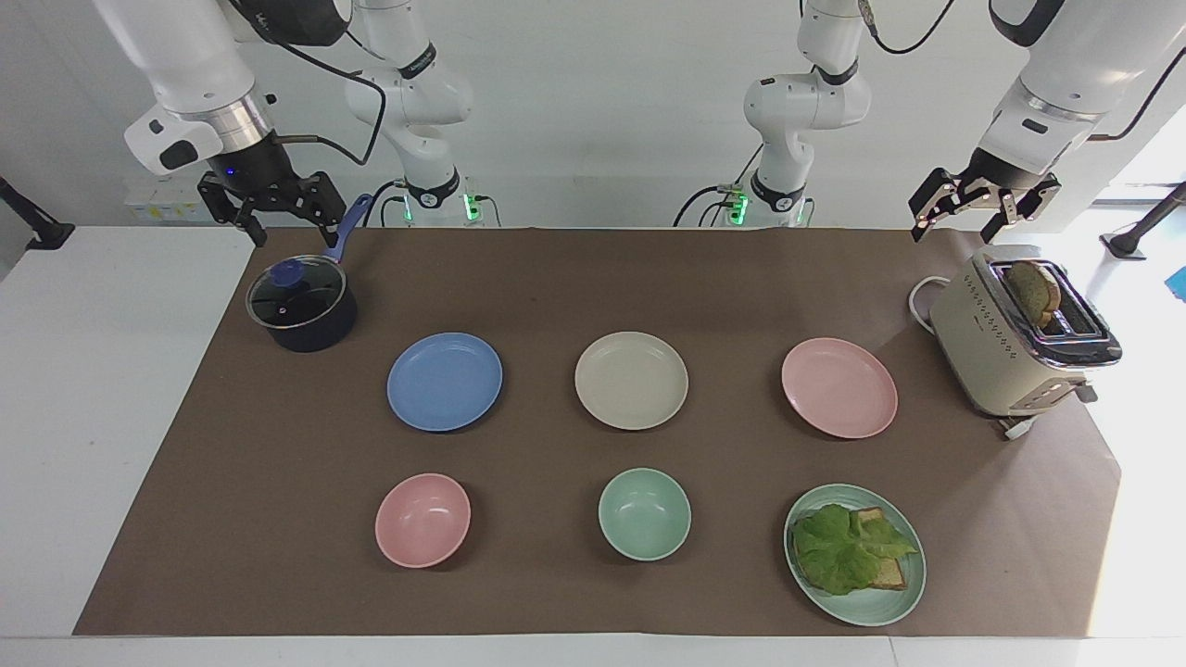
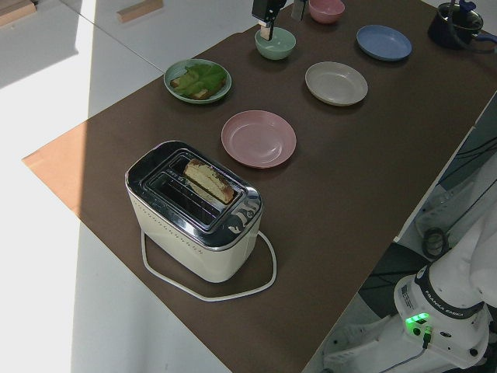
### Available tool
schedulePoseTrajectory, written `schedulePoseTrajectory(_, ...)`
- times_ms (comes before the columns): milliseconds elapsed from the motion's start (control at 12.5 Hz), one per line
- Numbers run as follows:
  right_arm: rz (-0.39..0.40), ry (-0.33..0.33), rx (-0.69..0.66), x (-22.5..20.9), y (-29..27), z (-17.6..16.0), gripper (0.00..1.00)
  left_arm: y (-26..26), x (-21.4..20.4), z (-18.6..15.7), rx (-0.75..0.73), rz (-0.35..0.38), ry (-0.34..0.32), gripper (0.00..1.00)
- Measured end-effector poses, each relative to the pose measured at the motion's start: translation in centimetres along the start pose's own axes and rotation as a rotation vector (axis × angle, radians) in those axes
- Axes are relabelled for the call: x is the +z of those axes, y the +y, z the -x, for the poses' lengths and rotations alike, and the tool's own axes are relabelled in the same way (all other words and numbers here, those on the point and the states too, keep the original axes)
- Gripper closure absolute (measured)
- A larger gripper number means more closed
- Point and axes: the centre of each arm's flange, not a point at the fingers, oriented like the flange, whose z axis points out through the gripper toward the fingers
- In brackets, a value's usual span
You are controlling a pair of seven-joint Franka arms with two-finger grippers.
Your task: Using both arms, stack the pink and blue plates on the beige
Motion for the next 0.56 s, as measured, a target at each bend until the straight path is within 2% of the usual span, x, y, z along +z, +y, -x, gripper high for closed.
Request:
schedulePoseTrajectory(401, 0.0, -0.001, -0.001, 0.0, 0.0, 0.0, 0.0, 0.0, 0.1, 0.0, 0.0, 0.0, -0.002, 0.0)
schedulePoseTrajectory(562, 0.0, -0.001, -0.001, 0.0, -0.1, 0.0, 0.0, 0.0, 1.5, -0.1, -0.001, 0.001, -0.025, 0.0)
